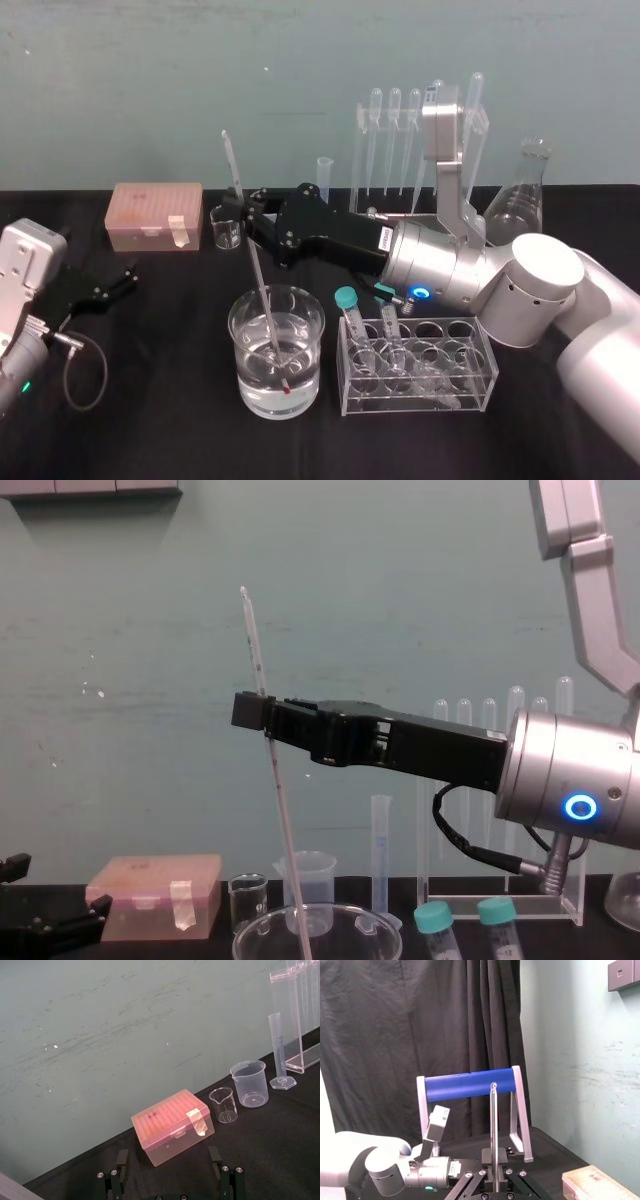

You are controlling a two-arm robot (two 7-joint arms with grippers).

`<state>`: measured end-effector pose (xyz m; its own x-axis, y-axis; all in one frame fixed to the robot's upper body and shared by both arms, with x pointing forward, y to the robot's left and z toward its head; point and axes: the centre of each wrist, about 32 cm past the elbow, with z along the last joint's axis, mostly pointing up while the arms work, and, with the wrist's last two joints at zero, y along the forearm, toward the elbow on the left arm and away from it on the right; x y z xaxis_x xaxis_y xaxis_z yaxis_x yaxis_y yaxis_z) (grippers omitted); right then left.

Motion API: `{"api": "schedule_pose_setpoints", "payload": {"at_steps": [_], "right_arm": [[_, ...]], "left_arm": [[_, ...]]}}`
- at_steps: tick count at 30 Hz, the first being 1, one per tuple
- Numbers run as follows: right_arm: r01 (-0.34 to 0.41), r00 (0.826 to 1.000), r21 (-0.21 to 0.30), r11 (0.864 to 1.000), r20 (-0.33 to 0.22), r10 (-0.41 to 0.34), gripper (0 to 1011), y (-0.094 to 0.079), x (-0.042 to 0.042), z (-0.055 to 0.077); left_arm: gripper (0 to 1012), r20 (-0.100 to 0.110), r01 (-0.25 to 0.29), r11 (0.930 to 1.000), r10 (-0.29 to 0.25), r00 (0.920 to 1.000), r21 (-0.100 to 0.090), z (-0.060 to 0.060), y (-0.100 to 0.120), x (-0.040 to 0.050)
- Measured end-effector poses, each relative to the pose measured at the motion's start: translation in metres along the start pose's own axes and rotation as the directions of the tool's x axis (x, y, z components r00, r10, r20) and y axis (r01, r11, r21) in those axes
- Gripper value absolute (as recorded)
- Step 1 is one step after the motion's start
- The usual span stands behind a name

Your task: Hold the thermometer with one hand and immerse one end into the beaker, then reinsert it into the test tube rack.

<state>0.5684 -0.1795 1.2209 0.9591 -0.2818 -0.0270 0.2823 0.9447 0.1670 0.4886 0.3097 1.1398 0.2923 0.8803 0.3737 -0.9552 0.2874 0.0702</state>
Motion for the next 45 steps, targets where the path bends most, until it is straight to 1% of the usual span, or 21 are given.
{"api": "schedule_pose_setpoints", "payload": {"at_steps": [8, 24, 45], "right_arm": [[-0.004, 1.0, 0.009, 1.0, -0.003, 0.004, 56, 0.0001, 0.0007, 0.0001], [-0.01, 1.0, 0.001, 1.0, -0.002, 0.01, 56, -0.0007, 0.0035, -0.0013], [-0.017, 1.0, -0.006, 1.0, -0.006, 0.017, 56, -0.0022, 0.0006, -0.0023]], "left_arm": [[1008, 0.0, 0.0, 1.0, 0.0, 1.0, 0.0, 0.0, 0.0, 0.0], [1008, 0.0, 0.0, 1.0, 0.0, 1.0, 0.0, 0.0, 0.0, 0.0], [1008, 0.0, 0.0, 1.0, 0.0, 1.0, 0.0, 0.0, 0.0, 0.0]]}}
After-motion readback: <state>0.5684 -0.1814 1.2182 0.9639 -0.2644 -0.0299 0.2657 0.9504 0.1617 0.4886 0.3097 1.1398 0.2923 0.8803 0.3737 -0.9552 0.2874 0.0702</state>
